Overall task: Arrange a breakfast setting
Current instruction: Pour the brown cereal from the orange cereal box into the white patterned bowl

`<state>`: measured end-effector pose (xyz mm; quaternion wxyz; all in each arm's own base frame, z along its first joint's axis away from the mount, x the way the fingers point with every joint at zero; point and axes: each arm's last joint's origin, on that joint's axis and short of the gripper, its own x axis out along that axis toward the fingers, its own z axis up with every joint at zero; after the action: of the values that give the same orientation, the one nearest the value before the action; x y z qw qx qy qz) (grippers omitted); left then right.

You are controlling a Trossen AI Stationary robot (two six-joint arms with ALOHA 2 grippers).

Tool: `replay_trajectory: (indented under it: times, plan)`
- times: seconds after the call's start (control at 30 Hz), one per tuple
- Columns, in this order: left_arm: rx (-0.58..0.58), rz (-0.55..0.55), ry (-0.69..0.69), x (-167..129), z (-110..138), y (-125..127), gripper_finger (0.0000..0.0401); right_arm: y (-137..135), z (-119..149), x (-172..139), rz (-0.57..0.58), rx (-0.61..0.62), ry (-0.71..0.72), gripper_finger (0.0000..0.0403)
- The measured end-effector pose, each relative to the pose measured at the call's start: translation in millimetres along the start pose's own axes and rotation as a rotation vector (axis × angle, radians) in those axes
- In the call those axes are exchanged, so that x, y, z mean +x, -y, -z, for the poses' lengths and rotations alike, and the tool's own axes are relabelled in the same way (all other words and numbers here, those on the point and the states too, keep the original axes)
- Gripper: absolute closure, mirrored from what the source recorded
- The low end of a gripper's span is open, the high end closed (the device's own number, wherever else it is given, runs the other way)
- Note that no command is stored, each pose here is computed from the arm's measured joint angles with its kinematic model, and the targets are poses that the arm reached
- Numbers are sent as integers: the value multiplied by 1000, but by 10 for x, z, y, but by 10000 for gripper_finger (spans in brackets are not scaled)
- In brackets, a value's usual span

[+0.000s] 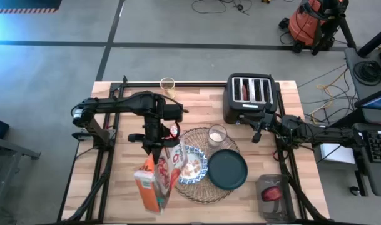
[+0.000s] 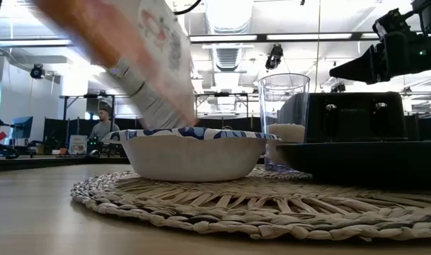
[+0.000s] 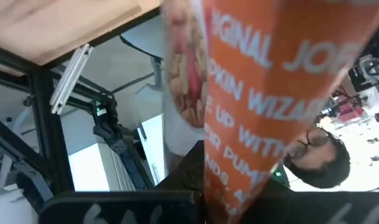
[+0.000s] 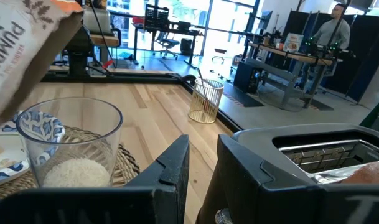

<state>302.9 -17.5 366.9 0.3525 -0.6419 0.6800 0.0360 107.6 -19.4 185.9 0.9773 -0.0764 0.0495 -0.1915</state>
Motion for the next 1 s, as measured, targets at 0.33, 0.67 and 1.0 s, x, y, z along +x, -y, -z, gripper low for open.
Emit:
replay_trajectory:
  times: [0.33, 0.67, 1.0]
  plan:
    - [3, 3, -5, -4, -23, -4, 401, -1, 2, 2, 0, -1, -2, 330]
    - [3, 3, -5, -4, -23, -4, 401, -3, 5, 5, -1, -2, -6, 330]
    - [-6, -8, 15, 9, -12, -7, 401, -3, 5, 5, -1, -2, -6, 330]
